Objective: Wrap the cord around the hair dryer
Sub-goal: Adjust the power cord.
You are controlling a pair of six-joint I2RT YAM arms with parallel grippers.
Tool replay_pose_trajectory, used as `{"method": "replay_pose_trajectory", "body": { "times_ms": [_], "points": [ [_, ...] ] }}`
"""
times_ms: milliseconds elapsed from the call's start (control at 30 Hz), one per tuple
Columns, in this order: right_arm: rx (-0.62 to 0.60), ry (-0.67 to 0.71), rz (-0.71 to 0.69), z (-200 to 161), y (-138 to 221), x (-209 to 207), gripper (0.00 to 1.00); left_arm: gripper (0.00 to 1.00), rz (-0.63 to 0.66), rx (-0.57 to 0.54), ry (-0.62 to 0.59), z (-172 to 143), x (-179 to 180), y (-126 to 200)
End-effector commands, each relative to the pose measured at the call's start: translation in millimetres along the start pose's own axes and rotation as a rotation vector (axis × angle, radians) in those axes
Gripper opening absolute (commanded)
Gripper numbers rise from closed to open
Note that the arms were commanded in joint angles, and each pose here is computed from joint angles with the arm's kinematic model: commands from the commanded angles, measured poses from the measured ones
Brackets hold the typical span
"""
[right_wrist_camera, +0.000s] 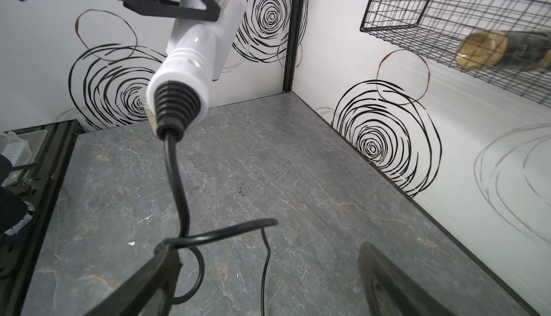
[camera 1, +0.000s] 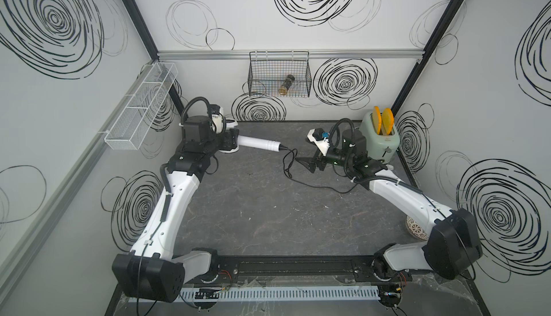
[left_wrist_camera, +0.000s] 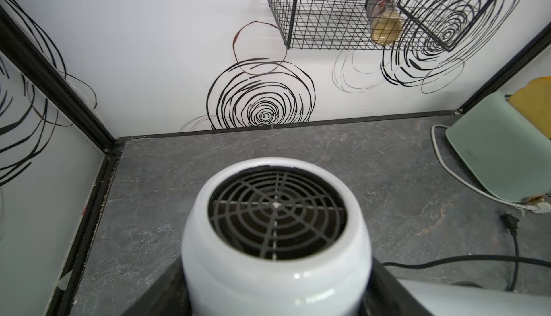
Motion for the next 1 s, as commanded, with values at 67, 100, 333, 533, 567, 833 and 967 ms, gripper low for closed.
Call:
{"method": "replay_pose_trajectory", "body": {
  "times_ms": [67, 100, 333, 533, 567, 833, 967],
  "points": [
    [-0.077, 0.131, -0.027, 24, -21, -2, 0.93, 0.00, -0.094, -0.131, -0.027, 35, -15, 18],
    [-0.085, 0.132, -0.019, 26, -23, -2, 0.92, 0.00, -0.100, -0.131, -0.029, 35, -16, 18],
    [-0.079, 0.106, -0.011, 25, -20, 1, 0.30, 0.00, -0.090, -0.112, -0.024, 32, -15, 12],
    [-0.006, 0.045, -0.076, 2, 0, 3, 0.00, 0.00, 0.047, -0.073, 0.120, 28, 18, -5],
    [0.015, 0.032, -0.084, -4, 3, 2, 0.00, 0.00, 0.074, -0.074, 0.153, 28, 26, -7],
    [0.125, -0.146, -0.191, -45, 21, -19, 0.00, 0.00, 0.246, -0.134, 0.317, 24, 86, -10],
    [0.197, -0.326, -0.345, -87, 39, -50, 0.00, 0.00, 0.313, -0.202, 0.408, 21, 116, -1]
  ]
}}
Point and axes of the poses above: each gripper's point midway between its finger pads, its own y axis back along the fingers, its own x axis along the line the jaws close on, z = x × y, the point moved 5 cm from there along y, back along the fingers, and after that the axes turned 5 degrees about -y, right-handed, at the moved point
